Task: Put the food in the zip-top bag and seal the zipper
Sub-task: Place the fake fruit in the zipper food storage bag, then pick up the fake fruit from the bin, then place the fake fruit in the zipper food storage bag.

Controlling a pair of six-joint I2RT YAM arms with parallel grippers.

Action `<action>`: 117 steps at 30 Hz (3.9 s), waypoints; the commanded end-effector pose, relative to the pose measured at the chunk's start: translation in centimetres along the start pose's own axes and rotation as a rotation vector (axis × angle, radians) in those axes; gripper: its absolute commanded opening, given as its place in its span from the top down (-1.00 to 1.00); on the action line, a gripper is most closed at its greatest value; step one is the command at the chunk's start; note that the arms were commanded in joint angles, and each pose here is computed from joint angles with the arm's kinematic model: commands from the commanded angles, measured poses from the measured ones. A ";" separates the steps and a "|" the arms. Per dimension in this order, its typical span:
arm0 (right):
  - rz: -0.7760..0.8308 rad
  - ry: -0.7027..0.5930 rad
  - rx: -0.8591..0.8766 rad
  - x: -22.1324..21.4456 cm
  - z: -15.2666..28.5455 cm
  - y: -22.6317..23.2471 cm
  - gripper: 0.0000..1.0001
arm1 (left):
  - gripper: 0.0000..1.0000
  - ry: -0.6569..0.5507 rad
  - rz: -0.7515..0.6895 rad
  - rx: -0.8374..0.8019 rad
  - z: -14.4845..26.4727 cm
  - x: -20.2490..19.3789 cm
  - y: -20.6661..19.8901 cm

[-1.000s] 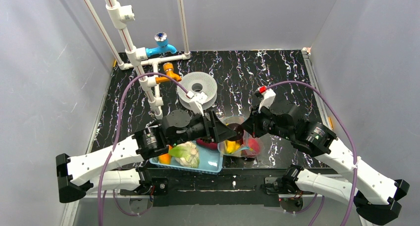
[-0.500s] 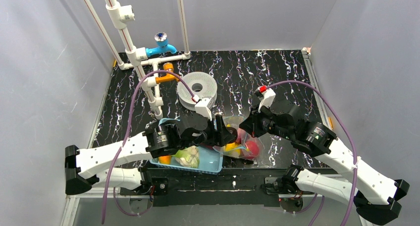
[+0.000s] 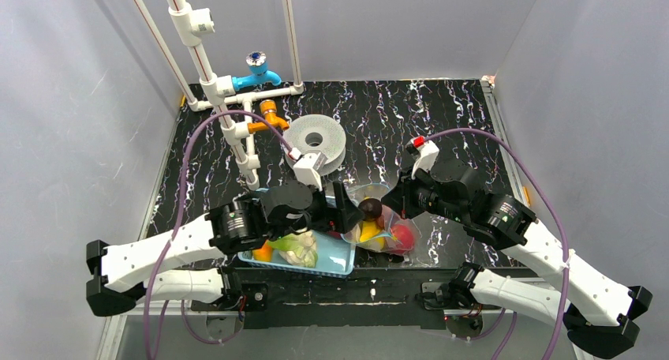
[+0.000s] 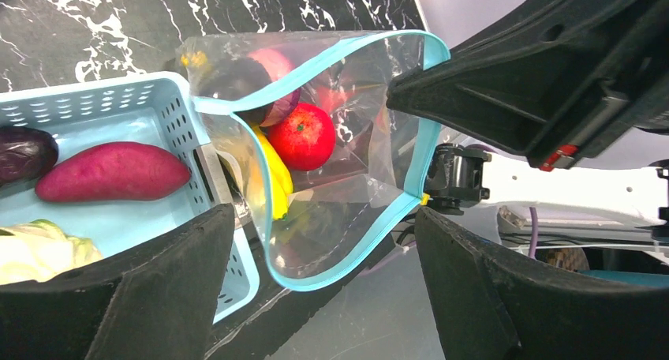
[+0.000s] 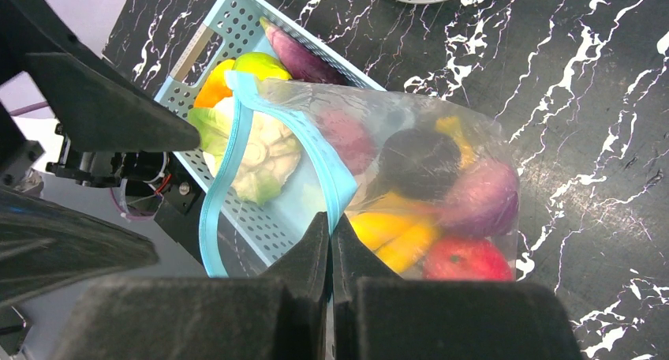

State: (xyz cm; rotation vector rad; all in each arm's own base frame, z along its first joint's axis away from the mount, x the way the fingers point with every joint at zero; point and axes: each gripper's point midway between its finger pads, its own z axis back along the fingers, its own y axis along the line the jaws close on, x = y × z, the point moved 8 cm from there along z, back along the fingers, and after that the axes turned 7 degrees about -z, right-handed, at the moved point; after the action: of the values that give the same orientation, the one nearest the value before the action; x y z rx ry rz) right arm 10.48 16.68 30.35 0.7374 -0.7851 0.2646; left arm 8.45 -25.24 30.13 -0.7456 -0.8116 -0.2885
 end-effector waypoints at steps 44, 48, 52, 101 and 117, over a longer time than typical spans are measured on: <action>0.006 -0.033 0.038 0.8 -0.4 0.6 0.97 | 0.05 0.282 0.002 0.893 4.9 -7.9 17.1; 0.006 -0.033 0.036 0.7 -0.3 0.6 0.97 | 0.09 0.385 -0.040 0.922 3.1 -8.4 17.6; 0.006 -0.034 0.025 0.6 -0.2 0.4 0.97 | 0.10 0.455 -0.093 1.011 2.4 -8.8 18.3; 0.007 -0.030 0.037 0.9 -0.6 0.7 0.97 | 0.52 0.080 0.144 0.551 7.1 -3.8 13.4; 0.005 -0.018 0.071 1.3 -0.7 1.4 0.97 | 0.49 0.092 0.274 -0.426 3.5 -0.1 2.0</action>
State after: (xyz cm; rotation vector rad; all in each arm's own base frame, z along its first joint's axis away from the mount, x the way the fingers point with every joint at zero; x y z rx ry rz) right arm 10.87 17.67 29.57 0.7342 -0.7426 0.2845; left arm 7.89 -17.44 28.21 -0.9732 -0.6874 -0.0719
